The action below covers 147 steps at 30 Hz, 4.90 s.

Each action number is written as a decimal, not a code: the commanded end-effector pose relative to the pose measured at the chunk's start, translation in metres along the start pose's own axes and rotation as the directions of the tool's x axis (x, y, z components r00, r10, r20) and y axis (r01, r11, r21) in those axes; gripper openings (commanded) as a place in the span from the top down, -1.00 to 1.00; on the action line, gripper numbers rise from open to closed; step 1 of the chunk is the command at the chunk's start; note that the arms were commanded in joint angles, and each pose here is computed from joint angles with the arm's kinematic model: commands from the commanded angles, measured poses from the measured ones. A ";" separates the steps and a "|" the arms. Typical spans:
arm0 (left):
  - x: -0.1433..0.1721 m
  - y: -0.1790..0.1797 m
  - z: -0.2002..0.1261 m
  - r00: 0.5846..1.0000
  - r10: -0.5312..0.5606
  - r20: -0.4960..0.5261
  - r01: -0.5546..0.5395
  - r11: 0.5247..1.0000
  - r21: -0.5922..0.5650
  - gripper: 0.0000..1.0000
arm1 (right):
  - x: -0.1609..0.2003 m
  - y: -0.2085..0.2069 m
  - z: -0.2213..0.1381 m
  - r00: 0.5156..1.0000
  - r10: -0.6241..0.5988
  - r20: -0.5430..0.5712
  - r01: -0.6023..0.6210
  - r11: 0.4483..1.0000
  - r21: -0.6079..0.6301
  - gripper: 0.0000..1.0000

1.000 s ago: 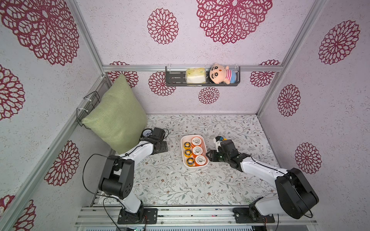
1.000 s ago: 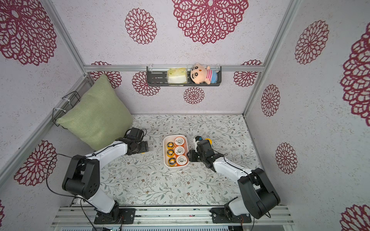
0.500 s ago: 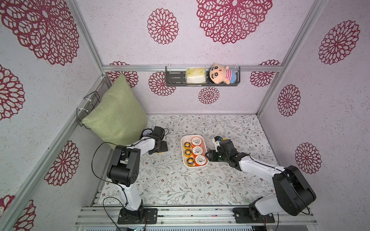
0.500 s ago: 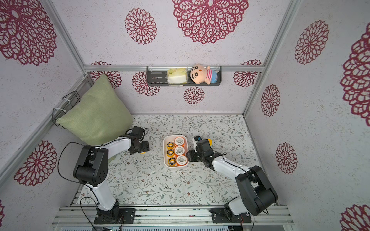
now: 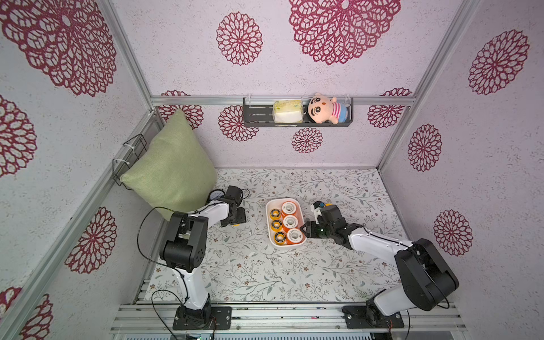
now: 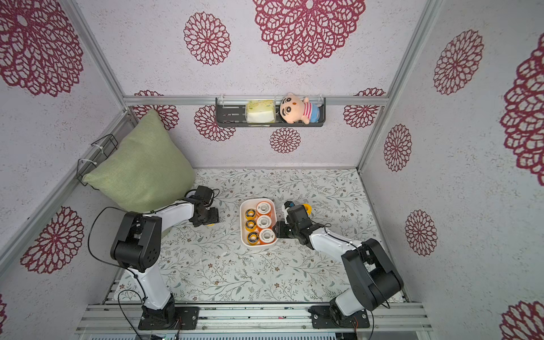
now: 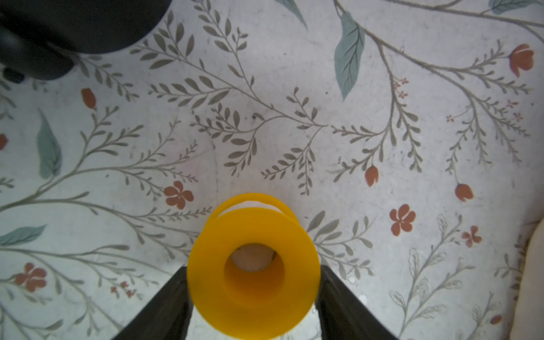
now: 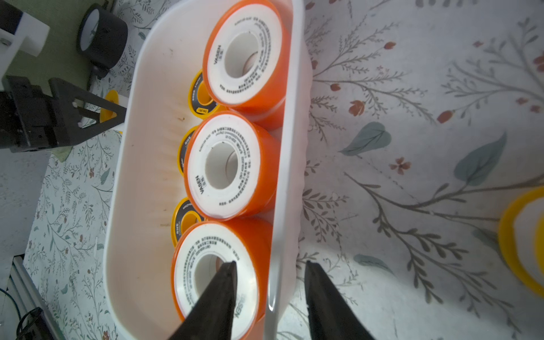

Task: Put the sealing tape into the storage box
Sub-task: Pick up the sealing tape at the center of the board, then place the sealing tape in the storage box.

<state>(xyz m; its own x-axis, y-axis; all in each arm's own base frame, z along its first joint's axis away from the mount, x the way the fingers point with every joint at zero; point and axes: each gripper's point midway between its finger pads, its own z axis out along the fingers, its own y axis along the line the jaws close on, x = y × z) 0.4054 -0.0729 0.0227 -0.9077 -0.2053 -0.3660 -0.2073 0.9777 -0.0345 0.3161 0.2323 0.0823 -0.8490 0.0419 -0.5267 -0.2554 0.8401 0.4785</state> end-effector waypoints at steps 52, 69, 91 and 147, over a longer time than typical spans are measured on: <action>-0.028 -0.075 -0.078 0.989 0.064 0.131 -0.083 0.985 0.152 -0.15 | -0.028 -0.004 0.007 0.997 0.048 0.058 -0.051 0.997 0.054 0.61; -0.021 -0.176 -0.090 0.963 0.232 0.139 -0.262 0.928 0.266 -0.16 | -0.020 0.002 0.007 0.997 0.060 0.042 -0.060 0.998 0.001 0.61; -0.009 -0.200 -0.049 0.939 0.333 0.085 -0.343 0.918 0.200 -0.16 | -0.015 0.003 0.008 0.999 0.046 0.023 -0.046 0.999 -0.005 0.61; -0.008 -0.204 -0.050 0.934 0.347 0.090 -0.358 0.914 0.192 -0.29 | -0.010 -0.001 0.009 0.999 0.034 0.003 -0.034 0.999 0.009 0.59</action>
<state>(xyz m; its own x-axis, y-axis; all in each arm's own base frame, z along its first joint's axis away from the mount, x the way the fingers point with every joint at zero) 0.4421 -0.2678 0.0705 -0.8912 0.1408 -0.4311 0.1875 0.9799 -0.0675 0.3295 0.2360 0.0737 -0.8616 0.0789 -0.5015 -0.2043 0.8504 0.4848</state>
